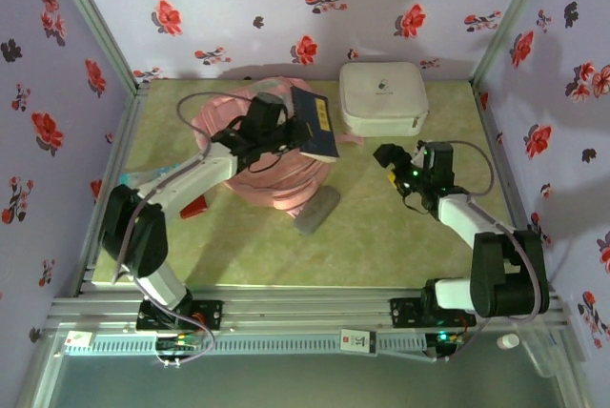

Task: Pack the student bag

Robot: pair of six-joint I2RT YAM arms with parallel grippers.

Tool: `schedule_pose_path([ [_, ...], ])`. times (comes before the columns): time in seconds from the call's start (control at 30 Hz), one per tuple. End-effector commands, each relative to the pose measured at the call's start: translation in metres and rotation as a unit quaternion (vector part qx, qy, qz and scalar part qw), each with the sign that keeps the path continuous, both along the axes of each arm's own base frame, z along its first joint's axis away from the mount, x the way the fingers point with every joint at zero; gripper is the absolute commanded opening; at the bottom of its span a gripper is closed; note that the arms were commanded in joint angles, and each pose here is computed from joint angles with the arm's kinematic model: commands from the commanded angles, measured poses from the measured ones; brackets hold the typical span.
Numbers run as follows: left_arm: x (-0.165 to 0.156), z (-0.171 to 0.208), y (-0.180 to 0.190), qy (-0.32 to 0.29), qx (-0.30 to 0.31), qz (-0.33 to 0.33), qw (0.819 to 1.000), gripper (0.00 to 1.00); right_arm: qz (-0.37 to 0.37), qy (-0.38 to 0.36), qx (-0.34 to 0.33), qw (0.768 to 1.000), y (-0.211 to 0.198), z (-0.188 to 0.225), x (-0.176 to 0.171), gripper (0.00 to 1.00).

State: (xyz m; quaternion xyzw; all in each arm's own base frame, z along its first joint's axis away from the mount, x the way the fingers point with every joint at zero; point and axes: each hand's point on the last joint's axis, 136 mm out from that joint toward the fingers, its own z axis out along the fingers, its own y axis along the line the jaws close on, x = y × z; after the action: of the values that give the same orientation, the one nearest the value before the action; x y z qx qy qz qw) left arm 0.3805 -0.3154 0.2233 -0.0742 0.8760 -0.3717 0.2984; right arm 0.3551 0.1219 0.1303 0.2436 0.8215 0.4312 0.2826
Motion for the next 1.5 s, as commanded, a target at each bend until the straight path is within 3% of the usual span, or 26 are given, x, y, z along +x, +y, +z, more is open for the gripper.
schedule_pose_path([
  [0.0, 0.012, 0.04, 0.025, -0.066, -0.046, 0.061, 0.995, 0.0, 0.028, -0.053, 0.08, 0.995, 0.034, 0.041, 0.005, 0.99],
  [0.23, 0.005, 0.072, 0.046, -0.107, -0.125, 0.094, 0.982, 0.0, 0.087, -0.082, 0.148, 0.982, 0.096, 0.084, 0.006, 0.99],
  [0.43, -0.005, 0.097, 0.059, -0.147, -0.234, 0.121, 0.954, 0.0, 0.132, -0.094, 0.196, 0.967, 0.149, 0.117, 0.001, 0.99],
  [0.77, -0.012, 0.113, 0.066, -0.157, -0.28, 0.128, 0.938, 0.0, 0.139, -0.1, 0.269, 0.948, 0.201, 0.144, 0.009, 0.96],
  [0.97, -0.012, 0.112, 0.066, -0.158, -0.3, 0.13, 0.932, 0.0, 0.116, -0.1, 0.332, 0.931, 0.205, 0.152, 0.022, 0.79],
  [1.37, -0.014, 0.108, 0.068, -0.159, -0.292, 0.129, 0.934, 0.0, 0.107, -0.139, 0.349, 0.92, 0.198, 0.164, 0.021, 0.35],
  [1.47, -0.015, 0.102, 0.071, -0.156, -0.277, 0.131, 0.939, 0.15, 0.104, -0.142, 0.331, 0.927, 0.196, 0.161, 0.02, 0.24],
])
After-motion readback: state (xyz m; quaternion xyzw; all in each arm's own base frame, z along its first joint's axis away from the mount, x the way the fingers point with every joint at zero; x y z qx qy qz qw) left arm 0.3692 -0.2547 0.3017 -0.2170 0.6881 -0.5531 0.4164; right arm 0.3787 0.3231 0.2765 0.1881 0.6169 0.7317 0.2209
